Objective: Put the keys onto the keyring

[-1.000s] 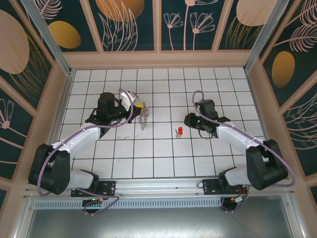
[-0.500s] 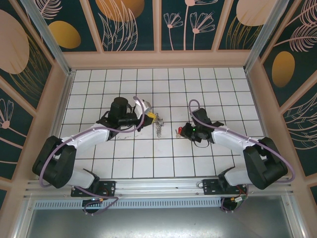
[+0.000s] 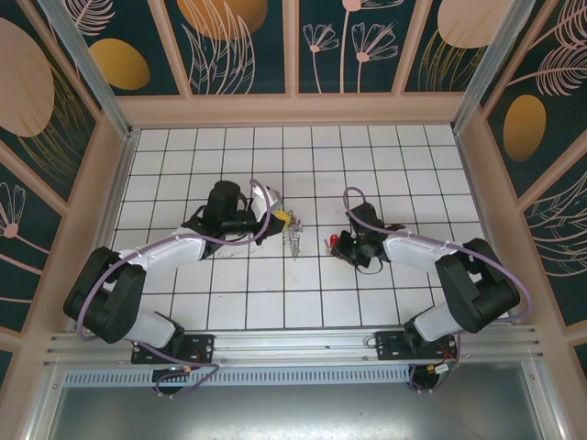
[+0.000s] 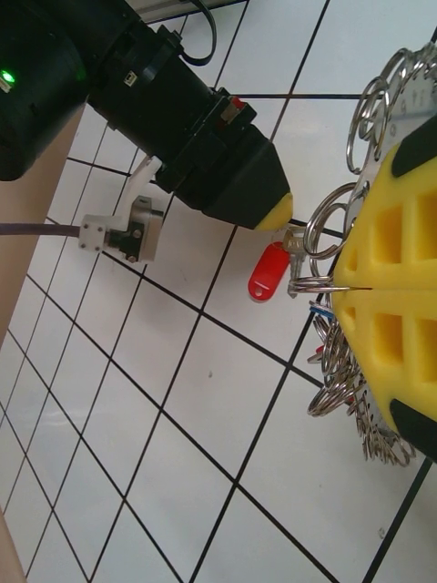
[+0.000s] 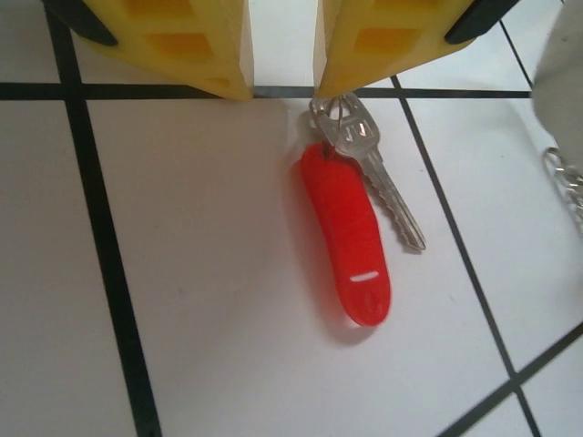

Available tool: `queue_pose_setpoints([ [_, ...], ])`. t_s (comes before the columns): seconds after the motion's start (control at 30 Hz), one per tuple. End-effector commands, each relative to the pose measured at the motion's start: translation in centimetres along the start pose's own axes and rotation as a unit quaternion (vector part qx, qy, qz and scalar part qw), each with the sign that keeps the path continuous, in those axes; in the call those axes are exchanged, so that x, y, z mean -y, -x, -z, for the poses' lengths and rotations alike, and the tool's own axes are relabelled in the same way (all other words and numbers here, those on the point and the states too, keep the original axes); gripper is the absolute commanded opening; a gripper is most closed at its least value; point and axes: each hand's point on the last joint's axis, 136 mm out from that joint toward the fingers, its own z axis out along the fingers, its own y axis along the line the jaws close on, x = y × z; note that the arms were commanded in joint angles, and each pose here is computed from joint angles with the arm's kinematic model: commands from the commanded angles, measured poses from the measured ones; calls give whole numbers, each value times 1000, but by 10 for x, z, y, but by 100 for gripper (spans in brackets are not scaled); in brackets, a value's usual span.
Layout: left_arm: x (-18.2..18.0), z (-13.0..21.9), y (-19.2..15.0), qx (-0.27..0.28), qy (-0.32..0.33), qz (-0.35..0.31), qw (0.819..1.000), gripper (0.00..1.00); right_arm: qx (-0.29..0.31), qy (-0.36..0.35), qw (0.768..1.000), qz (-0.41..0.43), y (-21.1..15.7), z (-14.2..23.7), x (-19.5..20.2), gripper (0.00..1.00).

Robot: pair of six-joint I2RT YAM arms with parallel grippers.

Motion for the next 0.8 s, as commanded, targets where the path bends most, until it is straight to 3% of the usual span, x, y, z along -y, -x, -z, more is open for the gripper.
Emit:
queue_pose_setpoints([
  [0.0,4,-1,17,25,-13,-30,999,0,23,11,1000,-4,12,7,-13,25],
  [0.2,3,-2,17,25,-10,-32,999,0,44,14,999,8,15,18,-20,27],
  [0.77,2,-4,18,22,-12,-29,999,0,20,-21,999,19,17,-4,-17,23],
])
